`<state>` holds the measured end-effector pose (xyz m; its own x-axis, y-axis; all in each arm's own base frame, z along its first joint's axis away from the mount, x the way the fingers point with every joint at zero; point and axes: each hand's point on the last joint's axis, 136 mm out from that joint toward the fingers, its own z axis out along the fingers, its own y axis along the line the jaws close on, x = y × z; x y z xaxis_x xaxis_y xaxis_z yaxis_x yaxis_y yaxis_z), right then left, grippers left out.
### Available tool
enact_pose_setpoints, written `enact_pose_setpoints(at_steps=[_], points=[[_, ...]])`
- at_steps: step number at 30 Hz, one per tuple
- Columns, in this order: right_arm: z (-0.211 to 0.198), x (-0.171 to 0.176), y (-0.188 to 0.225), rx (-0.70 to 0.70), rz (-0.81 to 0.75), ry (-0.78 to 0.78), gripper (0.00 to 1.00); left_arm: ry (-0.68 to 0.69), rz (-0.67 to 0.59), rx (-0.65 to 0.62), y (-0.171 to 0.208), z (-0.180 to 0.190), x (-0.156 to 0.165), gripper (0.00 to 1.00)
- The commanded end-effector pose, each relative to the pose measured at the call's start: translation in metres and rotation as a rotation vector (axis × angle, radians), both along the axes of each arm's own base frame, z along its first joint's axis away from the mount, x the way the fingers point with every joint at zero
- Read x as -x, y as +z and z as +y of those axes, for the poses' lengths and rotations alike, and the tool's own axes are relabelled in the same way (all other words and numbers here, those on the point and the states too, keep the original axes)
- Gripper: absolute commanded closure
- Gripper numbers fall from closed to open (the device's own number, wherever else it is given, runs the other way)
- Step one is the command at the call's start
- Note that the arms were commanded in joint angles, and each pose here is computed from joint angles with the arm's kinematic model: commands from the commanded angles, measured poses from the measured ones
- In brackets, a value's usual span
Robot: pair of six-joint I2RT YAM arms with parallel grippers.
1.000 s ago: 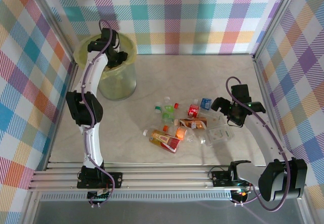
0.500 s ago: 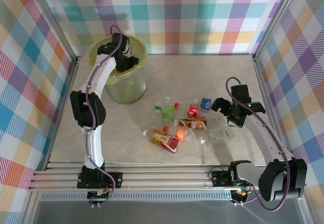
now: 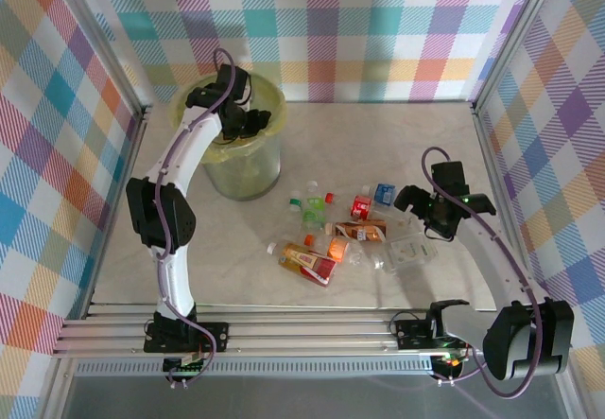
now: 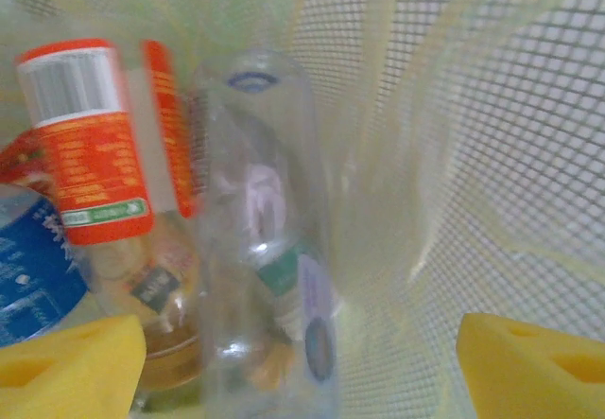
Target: Put the plastic bottles in the bin
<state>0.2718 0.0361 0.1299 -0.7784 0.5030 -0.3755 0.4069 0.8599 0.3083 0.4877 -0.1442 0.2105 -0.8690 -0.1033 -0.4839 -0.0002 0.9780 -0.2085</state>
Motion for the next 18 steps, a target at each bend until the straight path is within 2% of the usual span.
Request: enact_pose_setpoints(at_steps=[1, 10, 18], points=[[-0.001, 0.003, 0.003, -0.010, -0.011, -0.014, 0.00, 0.043, -0.048, -0.067, 0.023, 0.015, 0.005, 0.08], [-0.001, 0.004, 0.005, -0.010, -0.013, -0.016, 0.00, 0.088, -0.224, -0.064, 0.096, 0.028, 0.023, 0.02], [0.015, 0.005, 0.030, -0.013, -0.079, 0.105, 0.03, 0.093, -0.399, 0.014, 0.158, 0.023, 0.070, 0.01]])
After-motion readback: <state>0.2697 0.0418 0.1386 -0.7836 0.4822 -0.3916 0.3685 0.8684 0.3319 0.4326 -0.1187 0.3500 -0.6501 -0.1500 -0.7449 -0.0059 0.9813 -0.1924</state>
